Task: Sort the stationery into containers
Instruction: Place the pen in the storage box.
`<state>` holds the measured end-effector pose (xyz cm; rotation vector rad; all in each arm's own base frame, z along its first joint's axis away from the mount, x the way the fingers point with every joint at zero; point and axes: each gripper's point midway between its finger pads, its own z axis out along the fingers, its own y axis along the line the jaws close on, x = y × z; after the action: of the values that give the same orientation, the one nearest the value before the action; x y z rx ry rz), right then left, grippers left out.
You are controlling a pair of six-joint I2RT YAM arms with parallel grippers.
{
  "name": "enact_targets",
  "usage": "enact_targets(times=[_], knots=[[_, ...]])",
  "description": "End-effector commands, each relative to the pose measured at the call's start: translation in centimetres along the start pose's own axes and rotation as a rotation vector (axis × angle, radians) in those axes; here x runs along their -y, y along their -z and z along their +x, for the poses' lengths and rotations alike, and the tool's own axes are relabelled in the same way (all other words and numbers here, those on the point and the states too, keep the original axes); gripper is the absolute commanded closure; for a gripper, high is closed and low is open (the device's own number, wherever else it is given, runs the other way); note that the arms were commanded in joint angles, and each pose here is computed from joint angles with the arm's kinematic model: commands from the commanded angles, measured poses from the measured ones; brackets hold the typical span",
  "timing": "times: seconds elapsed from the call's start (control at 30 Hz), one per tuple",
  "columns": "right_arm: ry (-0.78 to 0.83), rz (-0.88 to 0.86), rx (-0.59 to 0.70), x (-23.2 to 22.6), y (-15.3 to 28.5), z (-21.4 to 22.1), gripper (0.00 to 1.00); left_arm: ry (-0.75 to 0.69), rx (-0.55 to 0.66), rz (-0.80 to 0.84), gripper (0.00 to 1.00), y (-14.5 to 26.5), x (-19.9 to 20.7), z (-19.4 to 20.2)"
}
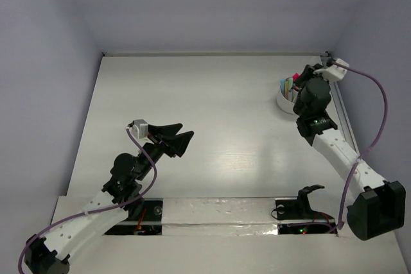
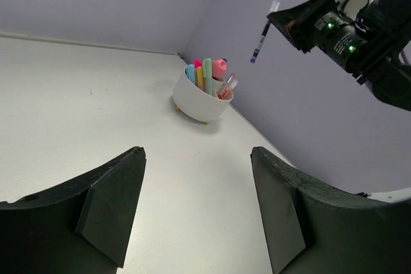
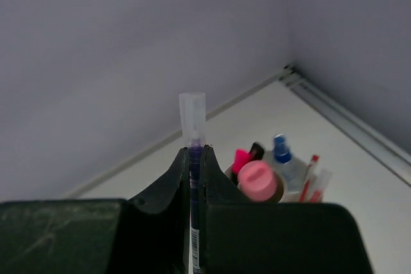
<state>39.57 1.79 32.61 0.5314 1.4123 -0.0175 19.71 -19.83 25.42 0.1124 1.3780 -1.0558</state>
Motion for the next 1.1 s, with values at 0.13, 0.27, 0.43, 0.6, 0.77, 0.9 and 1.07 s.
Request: enact_targets(times=[0.13,0.27,0.43,0.6,0.77,0.9,1.07], knots=[[-0.068,0.356,0.177,10.7,-3.0,-1.1,1.00,-0.005,0.039,0.032,0.36,0.0,0.6,-0.9],[-0.035,0.404,0.172,12.1,-4.7,-0.4,1.00,-0.005,0.038,0.030,0.36,0.0,0.6,-0.9],[0.017,0.427,0.143,12.5,-6.2,2.0,1.00,-0.007,0.038,0.030,0.36,0.0,0.6,-0.8],[0.036,0.436,0.106,13.1,-6.7,4.5,1.00,-0.007,0.031,0.024,0.36,-0.1,0.4,-0.6],[0.054,0.425,0.105,12.7,-7.6,4.9,1.00,-0.007,0.024,0.021,0.36,-0.3,0.3,-0.4],[0.075,0.424,0.102,12.6,-8.1,5.0,1.00,-0.007,0.022,0.017,0.36,-0.3,0.2,-0.3],[0.088,0.430,0.064,12.9,-8.5,7.0,1.00,-0.009,0.023,0.012,0.36,-0.3,0.1,-0.3]])
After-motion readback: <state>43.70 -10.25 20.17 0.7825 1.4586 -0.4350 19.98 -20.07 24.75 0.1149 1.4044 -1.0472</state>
